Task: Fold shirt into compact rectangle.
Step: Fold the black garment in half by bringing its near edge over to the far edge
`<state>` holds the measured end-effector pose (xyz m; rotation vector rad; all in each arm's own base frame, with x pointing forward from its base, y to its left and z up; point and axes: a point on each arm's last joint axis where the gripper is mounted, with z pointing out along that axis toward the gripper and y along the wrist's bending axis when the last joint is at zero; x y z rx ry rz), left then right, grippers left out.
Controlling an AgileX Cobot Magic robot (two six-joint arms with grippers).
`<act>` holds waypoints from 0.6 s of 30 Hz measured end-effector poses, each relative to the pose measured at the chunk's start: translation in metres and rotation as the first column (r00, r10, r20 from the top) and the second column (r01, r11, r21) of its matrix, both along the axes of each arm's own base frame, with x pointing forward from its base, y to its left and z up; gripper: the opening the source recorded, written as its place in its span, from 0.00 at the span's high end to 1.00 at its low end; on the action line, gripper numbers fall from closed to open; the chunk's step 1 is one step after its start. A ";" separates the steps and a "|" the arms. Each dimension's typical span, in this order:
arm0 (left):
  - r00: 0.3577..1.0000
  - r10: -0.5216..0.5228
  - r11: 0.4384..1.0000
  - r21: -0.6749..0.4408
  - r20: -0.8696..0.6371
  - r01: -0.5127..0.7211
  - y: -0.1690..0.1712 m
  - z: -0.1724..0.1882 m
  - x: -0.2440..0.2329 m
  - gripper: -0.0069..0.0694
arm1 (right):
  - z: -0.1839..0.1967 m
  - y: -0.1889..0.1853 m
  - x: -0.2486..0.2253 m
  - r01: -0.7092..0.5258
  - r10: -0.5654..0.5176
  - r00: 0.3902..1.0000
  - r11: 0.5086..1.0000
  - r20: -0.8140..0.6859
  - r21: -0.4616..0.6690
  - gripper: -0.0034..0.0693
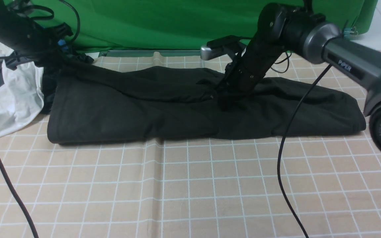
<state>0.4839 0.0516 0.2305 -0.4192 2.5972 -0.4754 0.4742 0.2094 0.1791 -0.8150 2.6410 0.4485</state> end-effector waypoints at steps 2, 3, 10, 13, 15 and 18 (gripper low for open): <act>1.000 -0.019 1.000 0.005 0.001 0.019 -0.007 0.000 0.001 0.88 | -0.011 0.002 0.008 0.028 -0.028 0.999 0.999 0.042 0.015 0.90; 1.000 -0.026 1.000 0.013 0.002 0.026 -0.010 0.000 0.001 0.88 | -0.014 0.002 0.010 0.037 -0.038 0.997 0.999 0.061 0.021 0.90; 1.000 0.001 0.993 0.115 0.014 -0.003 -0.009 -0.002 0.004 0.88 | -0.017 0.003 0.030 0.101 -0.116 0.963 0.992 0.243 0.074 0.90; 0.998 0.038 0.991 0.130 0.041 -0.043 -0.006 0.000 0.006 0.88 | -0.015 -0.003 0.041 0.146 -0.174 0.930 0.983 0.322 0.112 0.90; 0.998 0.042 0.991 0.127 0.054 -0.049 -0.006 0.000 0.007 0.88 | -0.013 -0.013 0.048 0.196 -0.237 0.907 0.969 0.349 0.148 0.90; 0.998 0.031 0.991 0.130 0.060 -0.038 -0.009 0.000 0.008 0.87 | -0.011 -0.030 0.056 0.249 -0.294 0.892 0.954 0.343 0.169 0.90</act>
